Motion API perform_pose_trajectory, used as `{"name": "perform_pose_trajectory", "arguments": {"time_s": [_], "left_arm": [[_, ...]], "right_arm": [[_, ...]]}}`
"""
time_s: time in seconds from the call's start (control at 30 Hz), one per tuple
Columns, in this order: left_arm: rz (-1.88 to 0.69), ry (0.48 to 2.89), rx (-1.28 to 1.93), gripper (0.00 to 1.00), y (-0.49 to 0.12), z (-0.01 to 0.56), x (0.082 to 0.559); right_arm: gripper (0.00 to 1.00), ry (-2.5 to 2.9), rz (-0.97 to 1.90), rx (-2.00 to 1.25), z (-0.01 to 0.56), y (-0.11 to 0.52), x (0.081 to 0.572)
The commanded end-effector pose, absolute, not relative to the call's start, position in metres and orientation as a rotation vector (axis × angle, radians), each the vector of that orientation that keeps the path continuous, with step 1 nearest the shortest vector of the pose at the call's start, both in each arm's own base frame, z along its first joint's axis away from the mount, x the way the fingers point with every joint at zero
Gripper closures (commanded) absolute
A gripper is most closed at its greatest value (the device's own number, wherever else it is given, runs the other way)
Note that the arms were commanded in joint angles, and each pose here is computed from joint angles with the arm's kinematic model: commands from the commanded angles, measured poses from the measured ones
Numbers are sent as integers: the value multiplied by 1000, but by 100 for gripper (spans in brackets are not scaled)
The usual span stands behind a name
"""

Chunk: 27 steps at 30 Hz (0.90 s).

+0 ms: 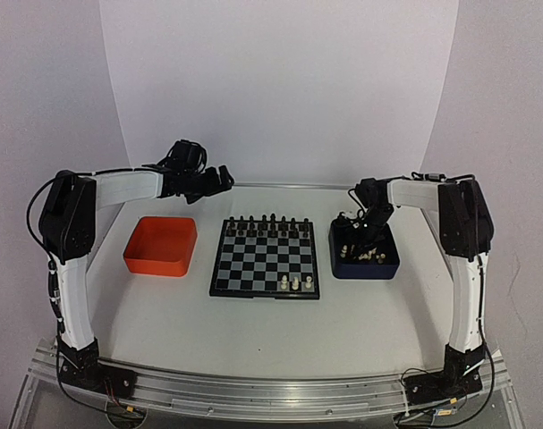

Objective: Set up the chess pieces on the board
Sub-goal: Pick up the chess piece from the storage box.

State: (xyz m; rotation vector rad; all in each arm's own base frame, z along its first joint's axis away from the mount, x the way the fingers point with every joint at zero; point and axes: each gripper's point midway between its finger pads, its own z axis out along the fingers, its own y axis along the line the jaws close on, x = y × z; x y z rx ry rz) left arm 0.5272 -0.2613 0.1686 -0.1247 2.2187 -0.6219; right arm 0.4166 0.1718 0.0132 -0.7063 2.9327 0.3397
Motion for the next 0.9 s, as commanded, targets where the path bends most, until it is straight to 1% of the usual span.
{"name": "perform_pose_trajectory", "arguments": {"time_s": [0.0, 0.37, 0.63, 0.87], "left_arm": [[-656, 2128, -136, 0, -255, 212, 524], [-674, 2113, -129, 0, -257, 216, 523], [-700, 2098, -115, 0, -259, 219, 521], [-727, 2081, -97, 0, -262, 223, 518]], "right_arm": [[80, 2949, 320, -732, 5, 170, 412], [93, 2895, 330, -737, 22, 174, 418], [97, 2837, 298, -730, 44, 171, 424], [98, 2798, 312, -710, 62, 173, 425]]}}
